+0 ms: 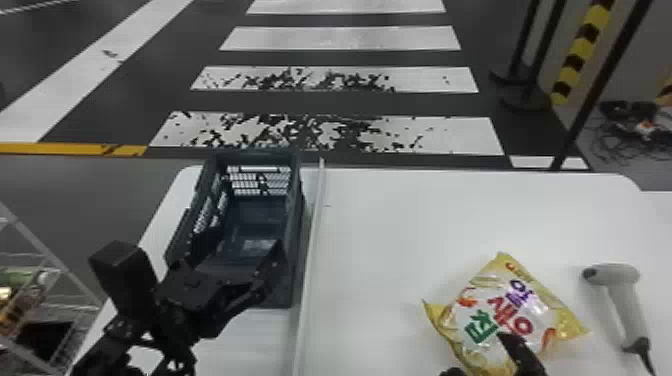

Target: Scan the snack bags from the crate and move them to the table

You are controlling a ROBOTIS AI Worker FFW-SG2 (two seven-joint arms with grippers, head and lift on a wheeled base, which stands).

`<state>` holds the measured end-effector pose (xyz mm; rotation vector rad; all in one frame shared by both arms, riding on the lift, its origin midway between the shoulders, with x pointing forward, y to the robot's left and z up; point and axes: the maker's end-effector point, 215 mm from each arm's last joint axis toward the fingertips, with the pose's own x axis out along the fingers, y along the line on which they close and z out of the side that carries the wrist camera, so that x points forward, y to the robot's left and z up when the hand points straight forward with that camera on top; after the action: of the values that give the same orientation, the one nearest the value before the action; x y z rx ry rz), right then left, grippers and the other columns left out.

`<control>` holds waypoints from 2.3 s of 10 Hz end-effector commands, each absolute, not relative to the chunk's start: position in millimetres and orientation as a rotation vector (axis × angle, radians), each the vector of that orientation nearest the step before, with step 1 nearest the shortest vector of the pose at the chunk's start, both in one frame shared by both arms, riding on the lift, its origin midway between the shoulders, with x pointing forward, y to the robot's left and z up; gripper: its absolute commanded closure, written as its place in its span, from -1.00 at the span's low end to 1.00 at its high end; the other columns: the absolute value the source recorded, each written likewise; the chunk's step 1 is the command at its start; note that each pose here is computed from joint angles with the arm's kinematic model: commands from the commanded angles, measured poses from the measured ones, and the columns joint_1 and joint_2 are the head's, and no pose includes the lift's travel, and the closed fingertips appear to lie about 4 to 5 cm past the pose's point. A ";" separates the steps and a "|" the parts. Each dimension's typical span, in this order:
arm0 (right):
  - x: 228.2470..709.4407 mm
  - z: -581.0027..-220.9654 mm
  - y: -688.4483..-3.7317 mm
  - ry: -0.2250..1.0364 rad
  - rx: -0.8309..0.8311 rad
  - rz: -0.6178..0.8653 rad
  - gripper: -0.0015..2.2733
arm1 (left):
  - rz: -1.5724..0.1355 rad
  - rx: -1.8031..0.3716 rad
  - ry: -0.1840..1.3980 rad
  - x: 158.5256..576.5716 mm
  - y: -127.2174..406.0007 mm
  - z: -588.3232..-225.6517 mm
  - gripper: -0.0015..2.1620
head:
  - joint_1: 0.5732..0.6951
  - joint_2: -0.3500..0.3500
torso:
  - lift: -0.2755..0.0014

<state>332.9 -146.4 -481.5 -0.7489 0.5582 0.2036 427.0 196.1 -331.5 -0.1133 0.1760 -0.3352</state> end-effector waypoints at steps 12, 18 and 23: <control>363.1 -534.0 -184.3 0.717 -0.888 0.166 0.26 | -0.348 -0.137 0.172 427.2 202.0 -328.8 -0.98 | 1.00 0.09 | 0.30; 375.4 -480.2 -161.8 0.497 -0.786 0.174 0.97 | -0.346 -0.149 0.173 426.4 200.0 -330.8 -0.98 | 1.00 0.11 | 0.30; 408.7 -401.6 -145.9 0.317 -0.222 0.146 0.97 | -0.362 -0.151 0.178 424.6 193.8 -332.4 -0.97 | 1.00 0.19 | 0.30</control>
<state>404.6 -143.5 -410.6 -0.3076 0.3391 0.1570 425.2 194.2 -331.3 -0.1518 0.1742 -0.3609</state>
